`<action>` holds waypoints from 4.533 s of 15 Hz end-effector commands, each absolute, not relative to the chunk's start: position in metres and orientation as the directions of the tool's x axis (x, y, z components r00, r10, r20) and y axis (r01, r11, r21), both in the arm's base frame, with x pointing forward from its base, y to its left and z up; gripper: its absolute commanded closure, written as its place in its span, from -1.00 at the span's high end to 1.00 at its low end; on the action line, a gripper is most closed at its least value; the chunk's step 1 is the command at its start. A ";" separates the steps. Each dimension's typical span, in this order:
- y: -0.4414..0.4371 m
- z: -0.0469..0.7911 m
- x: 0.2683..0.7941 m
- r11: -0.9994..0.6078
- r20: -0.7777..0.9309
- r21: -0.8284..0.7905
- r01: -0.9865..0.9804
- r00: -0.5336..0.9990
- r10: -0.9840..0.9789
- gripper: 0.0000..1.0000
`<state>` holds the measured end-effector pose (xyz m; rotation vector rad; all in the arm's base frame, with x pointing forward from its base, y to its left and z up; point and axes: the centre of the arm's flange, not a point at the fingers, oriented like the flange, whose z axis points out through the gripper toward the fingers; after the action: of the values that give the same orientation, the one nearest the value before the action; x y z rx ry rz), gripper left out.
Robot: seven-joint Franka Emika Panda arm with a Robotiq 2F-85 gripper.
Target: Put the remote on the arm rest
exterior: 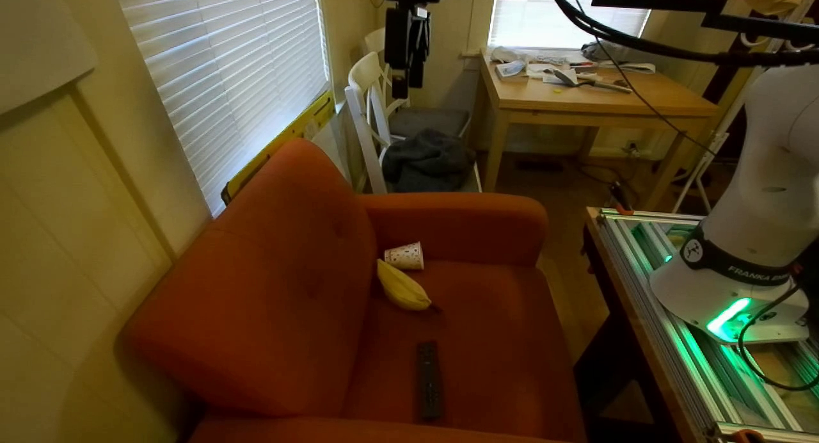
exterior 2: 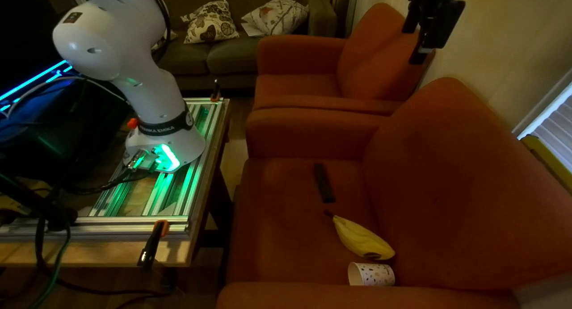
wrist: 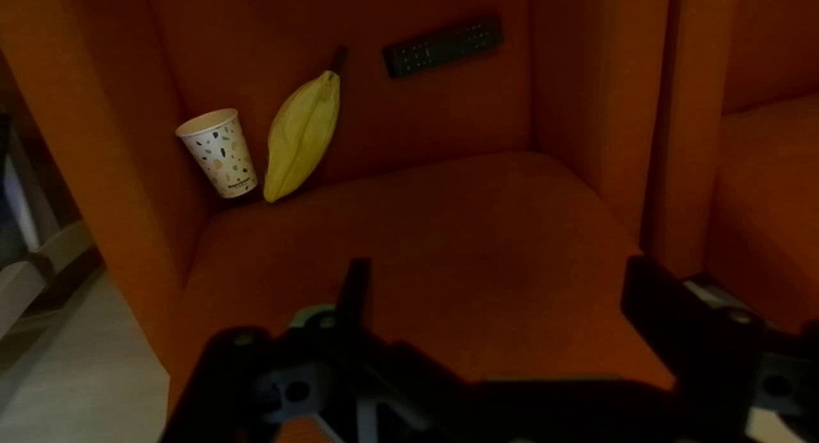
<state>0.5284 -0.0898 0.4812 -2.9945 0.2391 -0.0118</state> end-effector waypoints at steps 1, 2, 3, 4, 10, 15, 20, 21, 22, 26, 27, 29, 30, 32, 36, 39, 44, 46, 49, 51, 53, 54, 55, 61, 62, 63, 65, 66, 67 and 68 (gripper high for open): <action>-0.090 0.481 0.528 -0.978 -0.003 -0.137 -0.157 0.987 -0.159 1.00; -0.090 0.481 0.528 -0.978 -0.003 -0.137 -0.157 0.987 -0.158 1.00; -0.090 0.481 0.528 -0.978 -0.003 -0.137 -0.157 0.987 -0.158 1.00; -0.090 0.481 0.528 -0.978 -0.003 -0.137 -0.157 0.987 -0.158 1.00; -0.090 0.481 0.528 -0.978 -0.003 -0.137 -0.157 0.987 -0.158 1.00; -0.090 0.481 0.528 -0.978 -0.003 -0.137 -0.157 0.987 -0.158 1.00; -0.090 0.481 0.528 -0.978 -0.003 -0.137 -0.157 0.987 -0.158 1.00; -0.090 0.481 0.528 -0.978 -0.003 -0.137 -0.157 0.987 -0.158 1.00; -0.090 0.481 0.528 -0.978 -0.003 -0.137 -0.157 0.987 -0.158 1.00; -0.081 0.476 0.529 -0.995 -0.012 -0.099 -0.031 0.999 -0.030 1.00; -0.078 0.475 0.528 -0.994 -0.014 -0.104 -0.015 1.000 -0.013 1.00; -0.076 0.474 0.527 -0.994 -0.013 -0.108 -0.014 1.000 -0.012 1.00; -0.076 0.474 0.527 -0.994 -0.014 -0.105 -0.015 1.000 -0.013 1.00; -0.076 0.474 0.530 -0.995 -0.012 -0.098 -0.016 1.000 -0.015 1.00; -0.090 0.481 0.528 -0.978 -0.003 -0.137 -0.157 0.987 -0.158 1.00; -0.088 0.481 0.528 -0.984 -0.002 -0.133 -0.123 0.992 -0.124 1.00; -0.075 0.477 0.530 -0.992 -0.005 -0.121 -0.036 0.999 -0.036 1.00; -0.076 0.477 0.530 -0.992 -0.006 -0.121 -0.034 0.999 -0.033 1.00; -0.076 0.477 0.530 -0.992 -0.006 -0.120 -0.033 0.999 -0.032 1.00; -0.076 0.477 0.530 -0.992 -0.006 -0.119 -0.033 0.999 -0.032 1.00; -0.082 0.473 0.536 -0.983 -0.020 -0.106 -0.152 0.988 -0.151 1.00; -0.086 0.470 0.538 -0.968 -0.021 -0.099 -0.229 0.973 -0.228 1.00; -0.088 0.467 0.538 -0.955 -0.023 -0.100 -0.281 0.960 -0.280 1.00; -0.099 0.443 0.546 -0.879 0.002 -0.091 -0.468 0.883 -0.470 1.00; -0.103 0.433 0.548 -0.875 -0.005 -0.086 -0.477 0.878 -0.478 1.00; -0.105 0.423 0.548 -0.870 -0.013 -0.082 -0.486 0.874 -0.486 1.00; -0.112 0.399 0.546 -0.864 -0.034 -0.066 -0.499 0.867 -0.498 1.00; -0.116 0.386 0.543 -0.864 -0.047 -0.055 -0.500 0.866 -0.498 1.00; -0.119 0.375 0.541 -0.863 -0.061 -0.045 -0.503 0.864 -0.501 1.00; -0.124 0.361 0.537 -0.863 -0.076 -0.034 -0.504 0.862 -0.500 1.00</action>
<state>0.5442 -0.1141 0.3933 -2.9572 0.7687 0.0630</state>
